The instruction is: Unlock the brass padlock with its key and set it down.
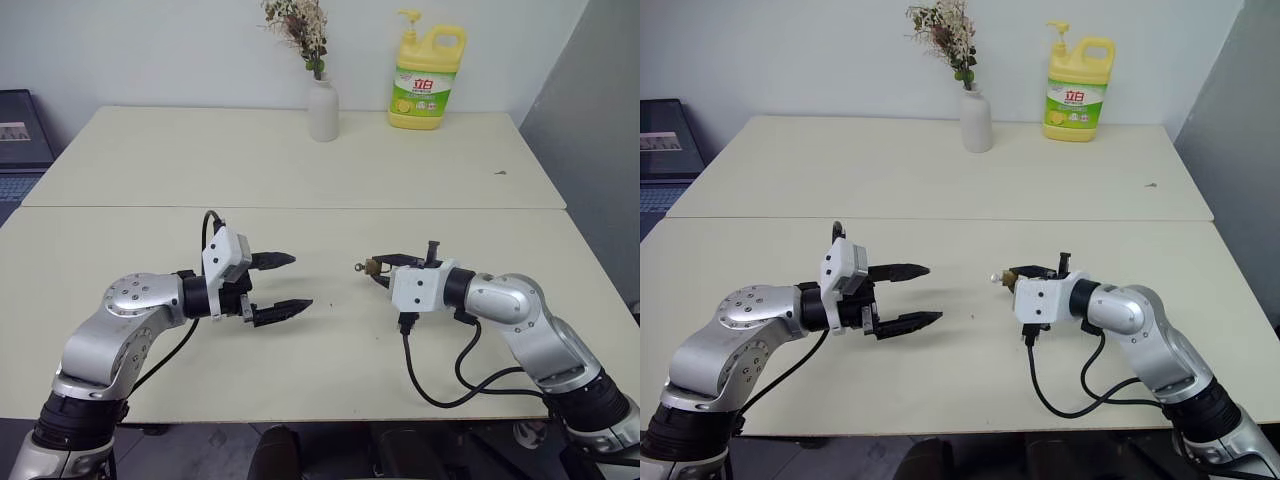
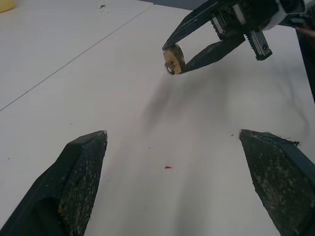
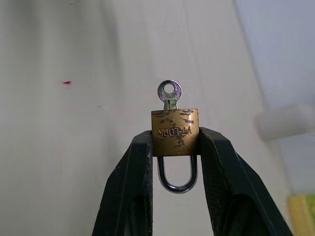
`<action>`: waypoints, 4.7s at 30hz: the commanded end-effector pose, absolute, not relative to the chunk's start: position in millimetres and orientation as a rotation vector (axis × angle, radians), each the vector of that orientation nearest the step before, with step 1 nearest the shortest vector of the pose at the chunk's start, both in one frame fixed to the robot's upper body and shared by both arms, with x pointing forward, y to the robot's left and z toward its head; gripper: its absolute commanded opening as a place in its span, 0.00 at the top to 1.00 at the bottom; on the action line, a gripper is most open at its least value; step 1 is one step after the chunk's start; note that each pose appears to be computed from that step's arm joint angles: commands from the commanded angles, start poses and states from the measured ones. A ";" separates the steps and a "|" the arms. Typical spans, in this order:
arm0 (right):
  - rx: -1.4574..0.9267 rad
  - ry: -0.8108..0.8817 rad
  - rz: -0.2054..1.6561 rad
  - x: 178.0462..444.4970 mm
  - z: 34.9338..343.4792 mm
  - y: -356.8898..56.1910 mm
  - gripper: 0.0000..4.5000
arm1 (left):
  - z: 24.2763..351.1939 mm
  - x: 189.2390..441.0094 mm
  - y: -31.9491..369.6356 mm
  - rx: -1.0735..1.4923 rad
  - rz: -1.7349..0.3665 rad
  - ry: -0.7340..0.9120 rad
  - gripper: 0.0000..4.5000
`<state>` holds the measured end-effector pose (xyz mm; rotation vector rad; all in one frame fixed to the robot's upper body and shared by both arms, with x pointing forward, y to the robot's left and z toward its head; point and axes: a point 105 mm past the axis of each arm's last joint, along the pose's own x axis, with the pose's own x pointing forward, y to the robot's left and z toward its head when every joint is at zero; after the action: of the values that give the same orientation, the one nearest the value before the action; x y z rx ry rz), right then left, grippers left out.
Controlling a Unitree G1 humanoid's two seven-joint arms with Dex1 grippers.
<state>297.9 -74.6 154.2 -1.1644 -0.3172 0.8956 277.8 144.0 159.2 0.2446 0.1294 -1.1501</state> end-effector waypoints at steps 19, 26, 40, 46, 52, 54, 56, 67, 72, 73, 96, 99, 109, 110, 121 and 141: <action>-1.248 -0.754 0.689 297.6 197.6 -56.2 0.79 | 205.7 317.2 96.6 0.066 -1.213 0.026 0.00; -1.233 -0.756 0.692 296.6 198.4 -53.2 0.79 | 206.6 316.7 92.2 0.055 -1.259 0.036 0.00; -1.218 -0.760 0.710 292.8 198.5 -49.7 0.79 | 204.2 317.7 86.3 0.053 -1.303 0.041 0.72; -1.216 -0.761 0.718 292.2 199.2 -48.7 0.79 | 200.6 316.5 83.0 0.057 -1.318 0.043 1.00; -1.211 -0.756 0.724 292.5 198.9 -48.3 0.79 | 199.5 316.4 83.0 0.064 -1.321 0.041 1.00; -1.210 -0.755 0.726 292.1 198.8 -48.5 0.79 | 198.7 316.0 83.1 0.070 -1.322 0.040 1.00; -1.208 -0.753 0.728 292.3 198.7 -48.7 0.79 | 197.8 315.5 83.5 0.081 -1.325 0.038 1.00; -1.181 -0.740 0.738 293.2 199.0 -48.8 0.79 | 203.0 306.3 78.9 0.320 -1.382 -0.116 1.00; -1.167 -0.731 0.739 293.7 198.8 -49.6 0.79 | 207.1 303.0 73.8 0.459 -1.384 -0.217 1.00; -1.165 -0.730 0.739 293.7 198.7 -49.7 0.79 | 208.5 302.9 72.9 0.477 -1.380 -0.237 1.00; -1.146 -0.720 0.734 297.0 199.4 -49.8 0.79 | 217.5 310.4 69.5 0.534 -1.317 -0.370 1.00; -1.145 -0.720 0.733 297.1 199.7 -50.0 0.79 | 217.2 309.6 70.0 0.497 -1.322 -0.348 1.00; -1.151 -0.711 0.731 297.3 199.4 -51.8 0.79 | 217.8 322.4 88.5 0.134 -1.249 -0.080 0.60; -1.152 -0.711 0.732 297.2 199.3 -51.9 0.79 | 217.9 322.4 89.2 0.126 -1.243 -0.069 0.60; -1.161 -0.709 0.740 296.1 198.4 -51.3 0.79 | 215.0 313.9 80.6 0.051 -1.280 0.035 0.60; -1.198 -0.739 0.767 292.0 197.7 -46.3 0.79 | 207.5 317.8 71.5 0.041 -1.272 0.071 0.19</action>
<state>299.4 -52.0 183.1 -1.1797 -0.6597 0.7714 320.7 77.1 195.1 0.0250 0.1145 -1.2435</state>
